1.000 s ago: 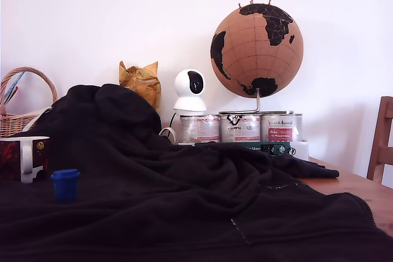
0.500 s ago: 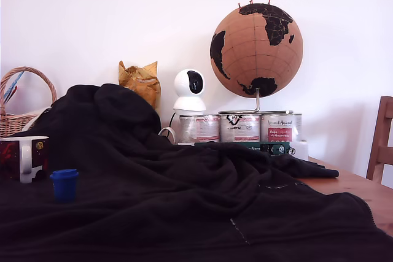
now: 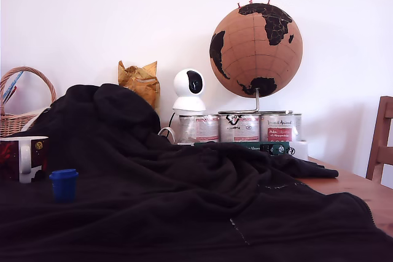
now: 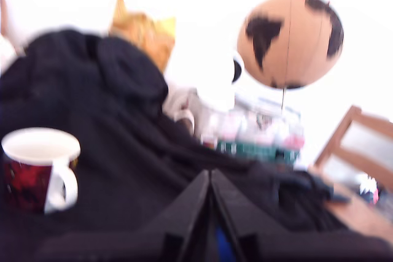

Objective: Pick the blue coffee capsule and place it inside the red coffee cup

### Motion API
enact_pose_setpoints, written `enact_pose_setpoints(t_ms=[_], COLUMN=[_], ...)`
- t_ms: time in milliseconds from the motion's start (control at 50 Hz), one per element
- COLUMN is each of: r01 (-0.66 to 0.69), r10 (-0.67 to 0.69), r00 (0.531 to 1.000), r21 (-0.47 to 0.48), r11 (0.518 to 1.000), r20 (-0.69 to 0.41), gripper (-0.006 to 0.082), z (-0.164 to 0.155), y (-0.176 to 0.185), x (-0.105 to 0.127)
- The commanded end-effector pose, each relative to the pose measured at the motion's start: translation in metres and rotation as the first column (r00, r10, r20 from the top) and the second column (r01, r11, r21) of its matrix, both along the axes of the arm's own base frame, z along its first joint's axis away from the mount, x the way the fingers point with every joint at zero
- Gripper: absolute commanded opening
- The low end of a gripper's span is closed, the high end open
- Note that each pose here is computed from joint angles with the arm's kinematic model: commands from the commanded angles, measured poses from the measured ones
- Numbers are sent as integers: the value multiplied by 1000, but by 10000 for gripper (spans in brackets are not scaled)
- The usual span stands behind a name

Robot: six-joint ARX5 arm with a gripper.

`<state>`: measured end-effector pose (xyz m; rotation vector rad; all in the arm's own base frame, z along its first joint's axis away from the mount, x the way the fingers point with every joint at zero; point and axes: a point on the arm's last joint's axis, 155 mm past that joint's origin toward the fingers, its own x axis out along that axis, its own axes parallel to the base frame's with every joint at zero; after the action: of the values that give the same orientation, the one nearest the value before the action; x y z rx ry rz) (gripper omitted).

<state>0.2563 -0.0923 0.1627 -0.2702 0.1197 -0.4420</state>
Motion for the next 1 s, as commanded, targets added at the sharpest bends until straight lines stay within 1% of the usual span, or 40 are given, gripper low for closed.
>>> enact_pose_setpoints(t_ms=[0,40,60,100,120,180,220,240,380,460,620,800,980], r01=[27,40,46,60,63,63,60,63,71,86,126,108,124], r10=[-26,-40,-45,-58,-60,-55,-48,-42,-38,-49,-65,-36,-35], r00=[1000,999,998,997,997,996,995,993,992,990,978,979,971], r21=[25,29,31,48,63,115,146,195,277,299,313,360,370], r11=[999,999,998,997,996,991,987,979,958,950,941,927,921], r20=[-6,-22,-32,-44,-51,-70,-84,-108,-123,-129,-198,-201,-236], gripper=[-23,-15,4,84,148,386,524,673,683,683,683,683,683], z=[-5,-10,-13,-19,-22,-35,-43,-57,-75,-81,-97,-103,-114], y=[-7,-11,-13,-17,-18,-19,-19,-19,-20,-23,-32,-30,-34], x=[3,6,7,9,11,16,19,23,32,38,52,74,88])
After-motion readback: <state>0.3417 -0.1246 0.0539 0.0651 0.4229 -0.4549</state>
